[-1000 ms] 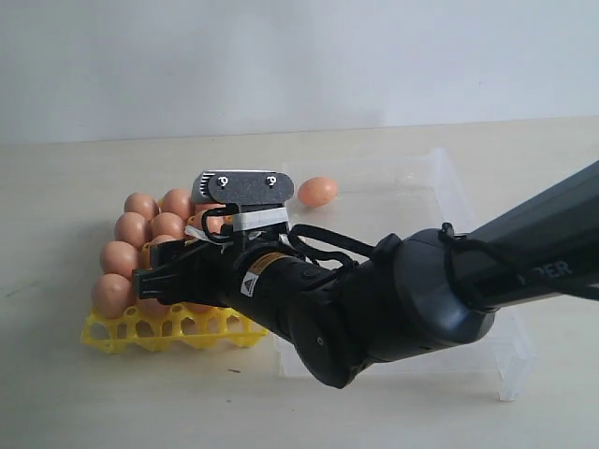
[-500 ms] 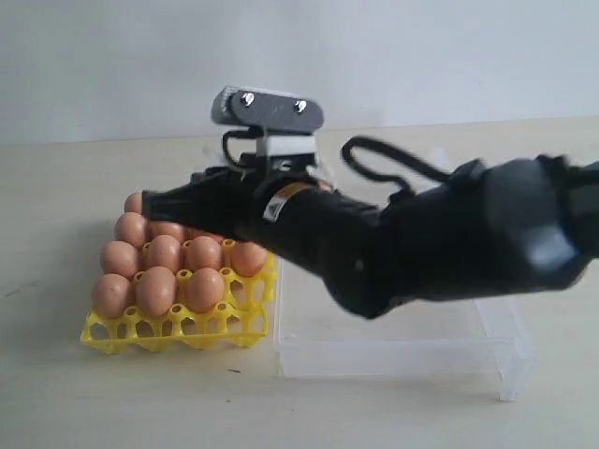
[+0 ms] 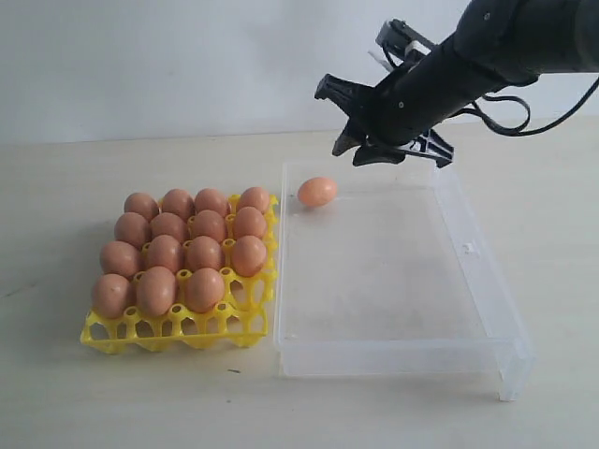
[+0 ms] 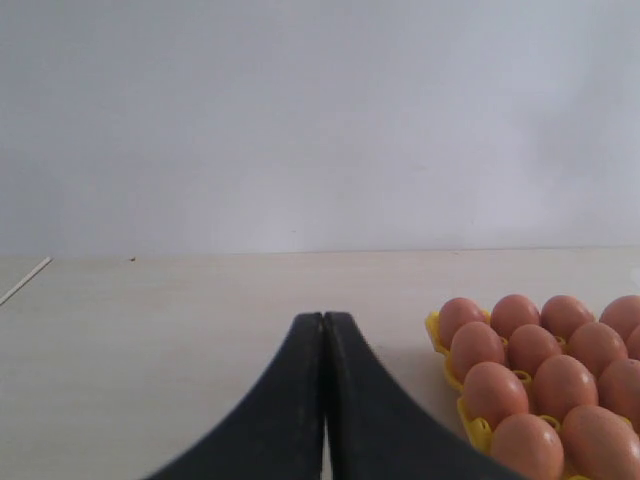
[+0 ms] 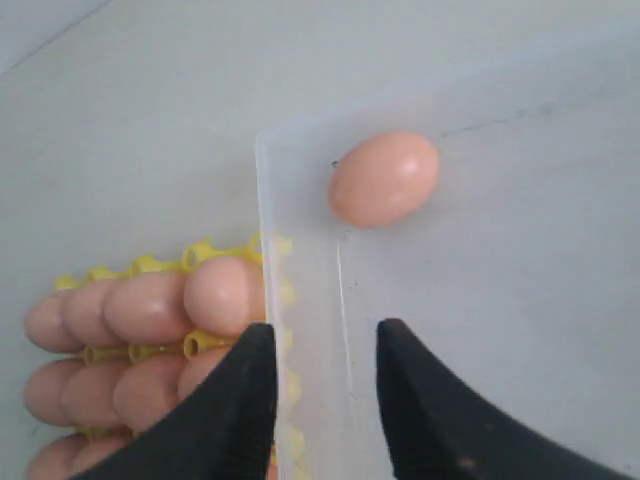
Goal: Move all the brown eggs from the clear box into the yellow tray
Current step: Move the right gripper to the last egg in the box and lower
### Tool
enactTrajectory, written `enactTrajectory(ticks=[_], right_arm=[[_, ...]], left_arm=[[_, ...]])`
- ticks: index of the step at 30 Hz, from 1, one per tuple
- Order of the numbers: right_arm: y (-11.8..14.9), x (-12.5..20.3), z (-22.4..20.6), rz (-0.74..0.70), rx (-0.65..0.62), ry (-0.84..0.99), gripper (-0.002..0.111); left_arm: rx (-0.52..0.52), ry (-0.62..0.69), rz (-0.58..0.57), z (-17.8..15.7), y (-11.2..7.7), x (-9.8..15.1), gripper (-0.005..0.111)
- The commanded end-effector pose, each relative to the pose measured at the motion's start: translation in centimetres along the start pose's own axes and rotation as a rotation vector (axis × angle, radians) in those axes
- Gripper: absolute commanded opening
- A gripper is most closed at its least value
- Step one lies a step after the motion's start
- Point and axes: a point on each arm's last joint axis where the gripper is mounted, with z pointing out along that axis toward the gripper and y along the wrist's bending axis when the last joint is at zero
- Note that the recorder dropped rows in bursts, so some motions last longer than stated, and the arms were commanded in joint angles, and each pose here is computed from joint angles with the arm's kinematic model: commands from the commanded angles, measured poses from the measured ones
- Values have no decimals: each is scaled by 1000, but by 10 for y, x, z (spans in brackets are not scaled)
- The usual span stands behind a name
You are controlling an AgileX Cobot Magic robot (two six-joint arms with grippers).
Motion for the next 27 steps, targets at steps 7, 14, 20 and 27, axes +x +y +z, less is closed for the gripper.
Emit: enactTrajectory(ticks=[7, 14, 20, 27], right_arm=[[-2, -23, 54, 254, -66, 18, 54], [-19, -22, 82, 354, 12, 28, 54], [-26, -22, 94, 404, 19, 2, 68], [-30, -23, 102, 437, 7, -31, 69]], left_arm=[[3, -5, -11, 0, 0, 1, 0], [3, -5, -11, 0, 0, 1, 0], [3, -5, -11, 0, 0, 1, 0], [3, -5, -11, 0, 0, 1, 0]])
